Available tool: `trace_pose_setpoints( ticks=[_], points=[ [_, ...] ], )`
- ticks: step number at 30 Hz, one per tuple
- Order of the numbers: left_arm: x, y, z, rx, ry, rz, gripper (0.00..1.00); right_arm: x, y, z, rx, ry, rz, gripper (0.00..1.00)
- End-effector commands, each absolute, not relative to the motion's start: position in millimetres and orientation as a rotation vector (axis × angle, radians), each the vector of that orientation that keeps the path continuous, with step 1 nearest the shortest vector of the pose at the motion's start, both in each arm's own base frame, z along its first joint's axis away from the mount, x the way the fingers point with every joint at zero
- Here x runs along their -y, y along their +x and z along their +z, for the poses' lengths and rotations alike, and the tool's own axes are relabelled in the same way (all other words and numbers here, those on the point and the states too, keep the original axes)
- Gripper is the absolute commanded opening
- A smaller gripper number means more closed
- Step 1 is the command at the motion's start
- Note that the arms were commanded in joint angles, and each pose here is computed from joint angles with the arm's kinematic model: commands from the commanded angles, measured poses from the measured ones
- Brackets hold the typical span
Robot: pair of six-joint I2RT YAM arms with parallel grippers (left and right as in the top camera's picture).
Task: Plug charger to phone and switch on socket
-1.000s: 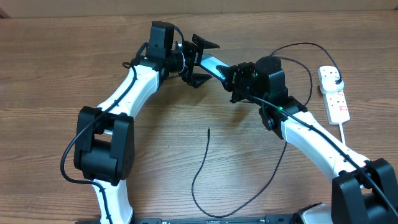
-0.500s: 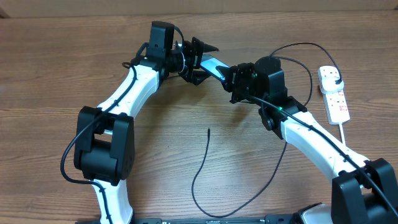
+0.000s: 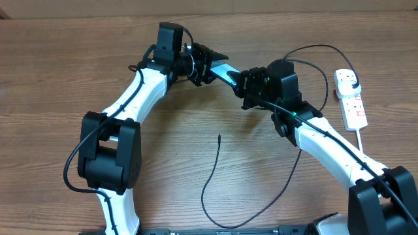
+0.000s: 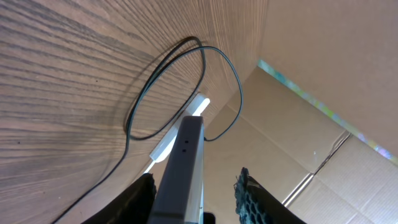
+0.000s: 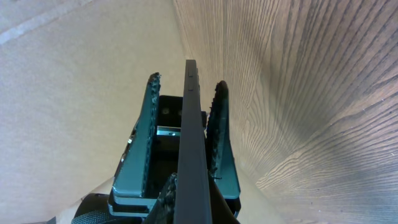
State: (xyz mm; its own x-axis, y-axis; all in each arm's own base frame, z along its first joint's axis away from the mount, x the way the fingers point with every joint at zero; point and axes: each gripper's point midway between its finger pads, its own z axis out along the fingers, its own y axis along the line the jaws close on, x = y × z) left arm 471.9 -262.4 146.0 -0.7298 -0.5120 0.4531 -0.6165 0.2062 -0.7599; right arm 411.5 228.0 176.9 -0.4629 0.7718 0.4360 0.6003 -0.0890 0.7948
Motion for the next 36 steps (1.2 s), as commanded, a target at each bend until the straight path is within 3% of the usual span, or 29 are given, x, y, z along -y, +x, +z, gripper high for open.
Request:
trace_pose_setpoints(
  ticks=[1, 16, 23, 36],
  points=[
    [267.6, 466.4, 155.1, 2.412, 1.035, 1.595, 0.42, -232.0, 414.2, 191.4, -1.985, 1.480, 1.625, 0.04],
    [267.9, 466.2, 155.0, 2.437, 1.005, 1.603, 0.24, -235.4, 413.0, 192.7, -1.989, 1.469, 1.632, 0.04],
    [267.7, 466.2, 154.1, 2.453, 0.993, 1.602, 0.24, -241.0, 412.1, 197.5, -1.987, 1.440, 1.657, 0.04],
    [267.5, 466.1, 154.3, 2.452, 0.993, 1.603, 0.06, -242.6, 411.8, 197.9, -1.984, 1.436, 1.655, 0.04]
  ],
)
